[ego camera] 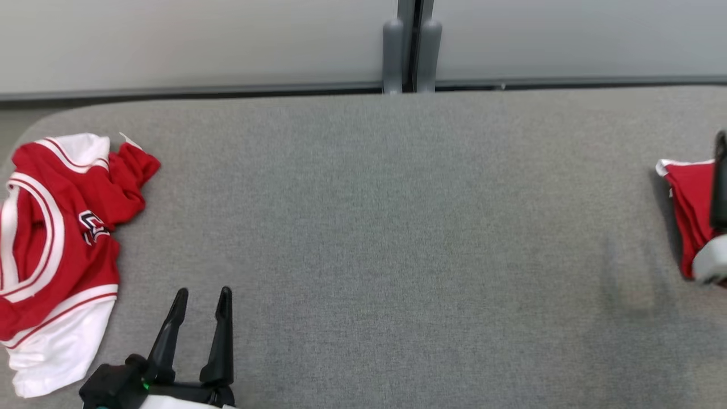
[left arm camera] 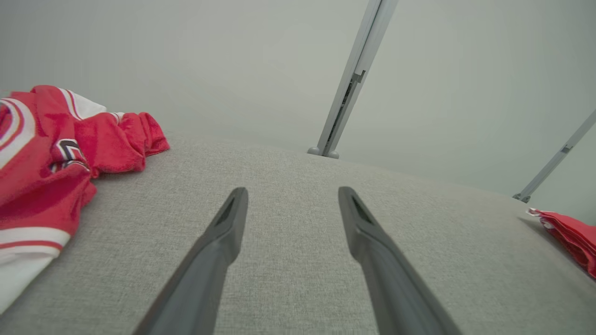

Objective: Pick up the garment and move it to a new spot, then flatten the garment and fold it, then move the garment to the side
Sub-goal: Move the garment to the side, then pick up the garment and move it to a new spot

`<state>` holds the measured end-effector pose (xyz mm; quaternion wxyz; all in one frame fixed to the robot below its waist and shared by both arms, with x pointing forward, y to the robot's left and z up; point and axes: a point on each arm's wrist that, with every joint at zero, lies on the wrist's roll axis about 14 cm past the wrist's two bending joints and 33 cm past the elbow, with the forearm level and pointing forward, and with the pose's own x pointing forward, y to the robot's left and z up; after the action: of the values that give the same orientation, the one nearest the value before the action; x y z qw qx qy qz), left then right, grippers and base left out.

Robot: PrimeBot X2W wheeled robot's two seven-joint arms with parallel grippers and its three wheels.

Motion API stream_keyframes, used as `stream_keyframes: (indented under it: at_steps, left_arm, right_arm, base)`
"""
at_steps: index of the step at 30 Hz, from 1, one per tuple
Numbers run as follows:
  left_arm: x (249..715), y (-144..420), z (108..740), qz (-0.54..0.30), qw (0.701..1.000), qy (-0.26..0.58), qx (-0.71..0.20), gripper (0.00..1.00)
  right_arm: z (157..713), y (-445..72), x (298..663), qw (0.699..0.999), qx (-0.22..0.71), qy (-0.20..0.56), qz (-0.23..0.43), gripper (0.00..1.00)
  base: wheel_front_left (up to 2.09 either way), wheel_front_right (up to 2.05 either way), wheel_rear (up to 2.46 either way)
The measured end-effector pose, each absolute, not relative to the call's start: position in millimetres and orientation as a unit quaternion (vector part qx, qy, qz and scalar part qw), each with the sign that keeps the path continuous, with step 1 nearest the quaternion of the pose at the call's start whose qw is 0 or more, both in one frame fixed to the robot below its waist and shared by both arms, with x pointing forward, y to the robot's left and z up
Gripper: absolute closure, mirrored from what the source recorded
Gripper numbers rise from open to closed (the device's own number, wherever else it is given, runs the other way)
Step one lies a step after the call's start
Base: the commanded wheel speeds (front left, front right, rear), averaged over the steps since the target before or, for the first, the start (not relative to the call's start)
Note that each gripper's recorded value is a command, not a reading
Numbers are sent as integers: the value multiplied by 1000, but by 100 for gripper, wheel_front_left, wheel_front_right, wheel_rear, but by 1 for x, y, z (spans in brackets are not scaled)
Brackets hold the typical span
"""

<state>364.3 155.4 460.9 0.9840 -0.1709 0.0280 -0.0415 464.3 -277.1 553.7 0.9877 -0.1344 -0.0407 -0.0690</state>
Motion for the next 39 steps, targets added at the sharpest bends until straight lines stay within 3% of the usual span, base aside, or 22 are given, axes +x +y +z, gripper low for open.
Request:
stream_keyframes:
  at_steps: [7, 17, 31, 39]
  left_arm:
    - [347, 174, 482, -19, 986, -7, -164, 0]
    - [340, 192, 502, 1, 987, -43, -153, 0]
    - [340, 185, 494, -11, 991, -28, -132, 0]
    - [327, 201, 496, 16, 991, -35, -131, 0]
  right_arm:
    - [546, -226, 413, 993, -81, -86, -25, 0]
    - [523, -202, 366, 998, -20, -64, 4, 0]
    - [491, -214, 343, 1000, 8, -17, -18, 0]
    - [491, -186, 354, 999, 14, -17, 27, 0]
  base:
    - [0, 0, 0]
    - [0, 0, 0]
    - [0, 0, 0]
    - [0, 0, 0]
